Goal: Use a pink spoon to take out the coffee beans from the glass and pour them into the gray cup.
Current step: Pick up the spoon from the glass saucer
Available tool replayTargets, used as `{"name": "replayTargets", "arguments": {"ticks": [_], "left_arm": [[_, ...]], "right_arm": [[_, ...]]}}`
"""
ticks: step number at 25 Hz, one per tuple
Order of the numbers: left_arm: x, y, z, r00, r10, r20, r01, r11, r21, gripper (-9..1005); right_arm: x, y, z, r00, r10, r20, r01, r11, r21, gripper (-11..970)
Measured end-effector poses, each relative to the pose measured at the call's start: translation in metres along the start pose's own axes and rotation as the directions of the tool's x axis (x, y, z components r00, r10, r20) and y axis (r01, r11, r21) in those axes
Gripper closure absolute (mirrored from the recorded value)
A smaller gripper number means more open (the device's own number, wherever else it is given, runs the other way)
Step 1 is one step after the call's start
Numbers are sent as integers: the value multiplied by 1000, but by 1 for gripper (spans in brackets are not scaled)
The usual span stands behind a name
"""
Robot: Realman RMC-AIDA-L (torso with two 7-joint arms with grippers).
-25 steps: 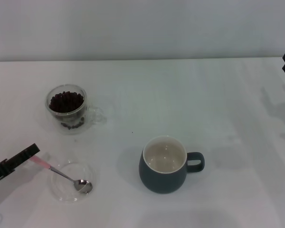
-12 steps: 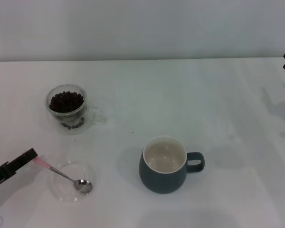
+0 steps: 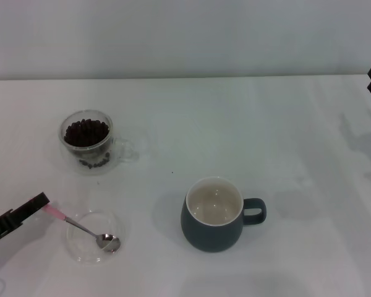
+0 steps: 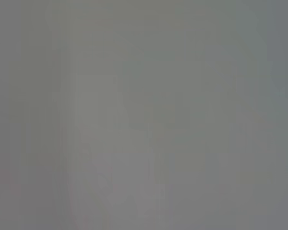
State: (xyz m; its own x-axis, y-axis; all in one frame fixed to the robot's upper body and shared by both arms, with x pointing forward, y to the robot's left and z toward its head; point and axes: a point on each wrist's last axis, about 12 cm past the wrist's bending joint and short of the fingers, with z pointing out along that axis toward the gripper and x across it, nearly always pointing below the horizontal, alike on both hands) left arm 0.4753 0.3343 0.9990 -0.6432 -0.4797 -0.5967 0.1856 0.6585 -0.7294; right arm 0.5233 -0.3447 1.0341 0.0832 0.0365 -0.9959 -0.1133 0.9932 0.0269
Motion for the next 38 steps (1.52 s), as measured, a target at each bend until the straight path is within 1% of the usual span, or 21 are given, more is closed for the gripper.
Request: {"name": "replayTargets", "arguments": {"ticks": [13,18,30,31,38], "left_arm": [[0,1,2,1000,0,-3,0,1000,-17,678],[0,1,3,1000,1,-5,-1,1000,-16,764],[0,-3,3,1000,1,-4,-1,1000,21,769],[0,-4,3,1000,1,-3,-1,1000,27,800],[-1,-8,2,1000,5,0,-5,998,63,833]], "right_arm": [[0,1,0,1000,5,6,-5,1000,-4,265],[0,2,0,1000,6,6,-6,1000,-4,265],[0,2,0,1000,6,1,-6,1000,-4,265],[0,2,0,1000,5,1,-5,1000,-4,265],[0,2,0,1000,5,2,-5,1000,-7,266]]}}
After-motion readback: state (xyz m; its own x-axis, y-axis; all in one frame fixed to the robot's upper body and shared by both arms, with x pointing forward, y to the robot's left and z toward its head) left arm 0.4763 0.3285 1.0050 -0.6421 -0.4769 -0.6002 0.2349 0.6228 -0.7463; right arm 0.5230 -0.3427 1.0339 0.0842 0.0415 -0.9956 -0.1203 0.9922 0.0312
